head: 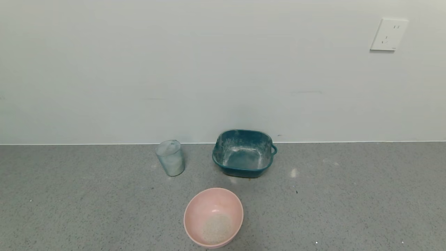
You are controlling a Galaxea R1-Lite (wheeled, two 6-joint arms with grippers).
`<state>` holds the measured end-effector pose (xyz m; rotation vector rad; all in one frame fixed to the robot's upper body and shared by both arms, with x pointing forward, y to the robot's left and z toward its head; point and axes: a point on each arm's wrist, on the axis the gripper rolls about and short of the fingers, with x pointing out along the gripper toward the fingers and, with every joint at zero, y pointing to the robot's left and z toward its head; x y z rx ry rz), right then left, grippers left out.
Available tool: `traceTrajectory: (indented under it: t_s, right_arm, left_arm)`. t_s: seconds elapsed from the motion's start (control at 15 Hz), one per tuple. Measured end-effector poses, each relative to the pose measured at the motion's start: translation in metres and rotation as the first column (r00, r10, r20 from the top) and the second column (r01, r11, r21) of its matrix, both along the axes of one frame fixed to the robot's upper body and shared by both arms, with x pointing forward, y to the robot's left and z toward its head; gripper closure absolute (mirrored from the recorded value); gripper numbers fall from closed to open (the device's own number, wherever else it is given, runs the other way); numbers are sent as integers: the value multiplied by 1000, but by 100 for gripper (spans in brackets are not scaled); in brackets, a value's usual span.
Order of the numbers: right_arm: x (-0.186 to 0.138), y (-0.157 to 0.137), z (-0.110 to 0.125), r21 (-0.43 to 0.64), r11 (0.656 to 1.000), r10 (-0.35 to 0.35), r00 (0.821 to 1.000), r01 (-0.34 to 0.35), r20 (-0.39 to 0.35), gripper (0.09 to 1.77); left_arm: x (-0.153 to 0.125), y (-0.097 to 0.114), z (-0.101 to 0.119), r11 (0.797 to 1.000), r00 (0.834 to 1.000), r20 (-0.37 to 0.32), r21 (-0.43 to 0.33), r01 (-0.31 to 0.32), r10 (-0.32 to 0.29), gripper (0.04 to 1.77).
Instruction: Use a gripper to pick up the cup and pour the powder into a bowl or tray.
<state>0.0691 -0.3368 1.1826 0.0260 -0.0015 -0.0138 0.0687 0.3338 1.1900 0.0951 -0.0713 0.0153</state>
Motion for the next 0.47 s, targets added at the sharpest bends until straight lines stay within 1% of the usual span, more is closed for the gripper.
traceTrajectory:
  t_s: [0.07,0.13,0.2,0.27,0.33,0.47]
  right_arm:
    - [0,0,0,0,1000,0,1000,0,0,15]
    - [0,0,0,0,1000,0,1000,0,0,15]
    - [0,0,0,0,1000,0,1000,0,0,15]
    - [0,0,0,0,1000,0,1000,0,0,15]
    - [0,0,0,0,1000,0,1000,0,0,15]
    - [0,0,0,0,1000,0,1000,0,0,15]
  left_arm:
    - [0,0,-1,1000,1000,-8,-5,3,-3,9]
    - [0,0,-3,1000,999,-31,-10,12,-13,9]
    - [0,0,-9,1000,996,-90,-13,19,-20,9]
    - [0,0,-10,1000,995,-99,-14,20,-21,9]
    - [0,0,-8,1000,997,-78,-15,22,-23,9]
    - [0,0,-8,1000,997,-76,-16,21,-23,9]
